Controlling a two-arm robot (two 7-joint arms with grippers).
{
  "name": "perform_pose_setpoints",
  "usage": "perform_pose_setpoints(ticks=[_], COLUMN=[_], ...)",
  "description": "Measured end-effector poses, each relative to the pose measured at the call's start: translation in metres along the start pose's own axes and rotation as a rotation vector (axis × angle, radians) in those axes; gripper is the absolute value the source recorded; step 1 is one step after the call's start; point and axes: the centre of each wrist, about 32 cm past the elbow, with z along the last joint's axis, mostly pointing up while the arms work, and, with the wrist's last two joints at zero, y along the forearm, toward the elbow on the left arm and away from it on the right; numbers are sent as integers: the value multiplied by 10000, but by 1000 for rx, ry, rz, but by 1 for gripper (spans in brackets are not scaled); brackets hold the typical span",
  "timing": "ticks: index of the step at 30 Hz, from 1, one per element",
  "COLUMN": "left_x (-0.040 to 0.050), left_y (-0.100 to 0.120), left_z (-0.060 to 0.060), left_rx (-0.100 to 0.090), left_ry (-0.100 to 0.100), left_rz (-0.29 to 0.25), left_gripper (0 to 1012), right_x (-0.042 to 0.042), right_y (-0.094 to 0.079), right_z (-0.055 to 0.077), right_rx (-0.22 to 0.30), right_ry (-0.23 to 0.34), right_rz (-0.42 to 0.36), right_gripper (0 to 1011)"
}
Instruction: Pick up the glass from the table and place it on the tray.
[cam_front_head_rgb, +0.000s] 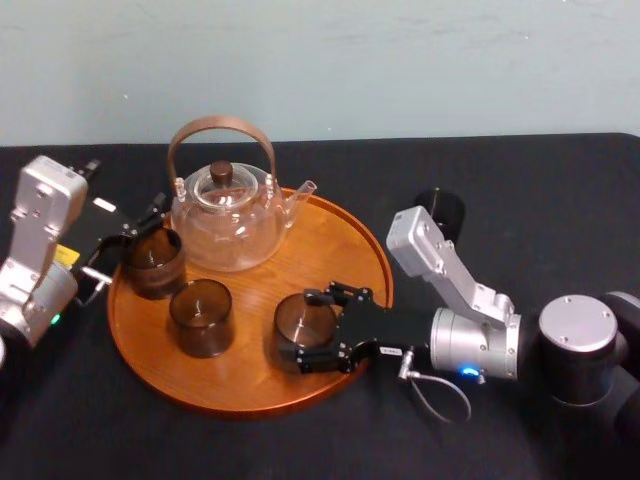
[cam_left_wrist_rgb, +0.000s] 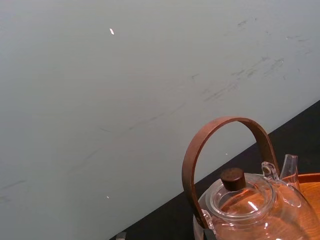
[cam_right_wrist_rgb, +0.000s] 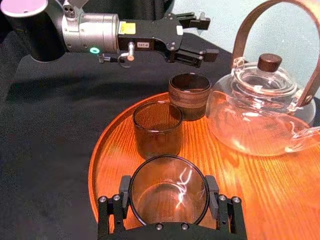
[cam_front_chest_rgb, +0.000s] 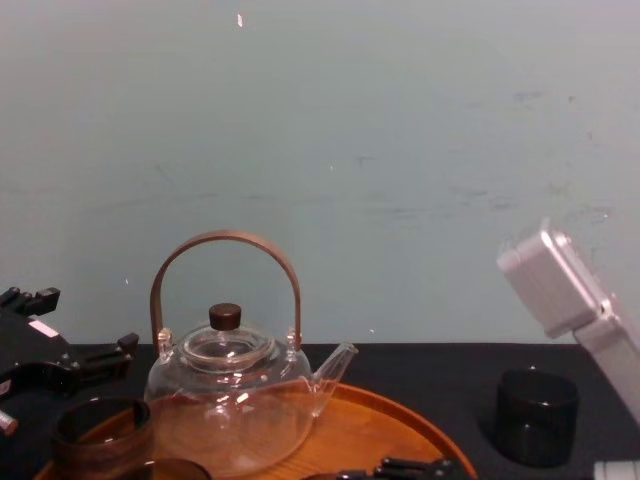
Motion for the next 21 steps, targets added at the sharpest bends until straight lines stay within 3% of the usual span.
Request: perform_pose_setpoints(ticks=[21], left_x=[0], left_y=[0], left_z=[0], left_rx=[0], left_ry=[0], left_rz=[0], left_gripper=[1001], right_x=[-7], right_y=[52], right_z=[-49], right_rx=[-29], right_ry=[4], right_rz=[-25], right_gripper=[905])
